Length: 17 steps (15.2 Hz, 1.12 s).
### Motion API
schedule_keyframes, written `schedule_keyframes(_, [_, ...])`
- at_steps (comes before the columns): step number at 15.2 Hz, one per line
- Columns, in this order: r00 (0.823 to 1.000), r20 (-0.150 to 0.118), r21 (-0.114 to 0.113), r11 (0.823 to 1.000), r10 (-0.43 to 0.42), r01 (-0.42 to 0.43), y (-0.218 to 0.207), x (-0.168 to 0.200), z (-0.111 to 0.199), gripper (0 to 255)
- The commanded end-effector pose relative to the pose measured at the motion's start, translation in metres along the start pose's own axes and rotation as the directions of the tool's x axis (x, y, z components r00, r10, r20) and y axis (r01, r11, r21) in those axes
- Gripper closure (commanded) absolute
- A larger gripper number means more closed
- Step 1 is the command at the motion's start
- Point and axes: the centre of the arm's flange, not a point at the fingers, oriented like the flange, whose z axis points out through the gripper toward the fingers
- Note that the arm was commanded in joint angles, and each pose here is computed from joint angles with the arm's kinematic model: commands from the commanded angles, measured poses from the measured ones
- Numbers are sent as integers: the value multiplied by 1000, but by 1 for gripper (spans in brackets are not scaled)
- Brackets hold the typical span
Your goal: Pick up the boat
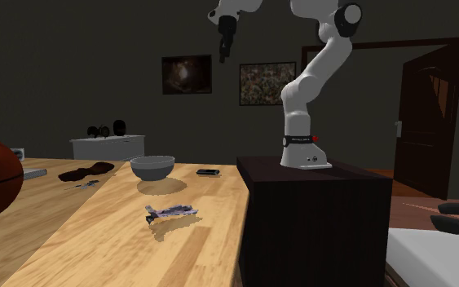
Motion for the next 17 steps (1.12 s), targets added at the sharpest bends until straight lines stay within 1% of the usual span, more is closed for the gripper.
schedule_keyframes(1, [1000, 0, 0, 1000, 0, 0, 0, 0, 0, 0])
schedule_keyframes(9, [999, 13, 32, 998, -52, 52, -44, 42, 85, 0])
schedule_keyframes(17, [994, 24, 64, 993, -104, 102, -93, 80, 168, 0])
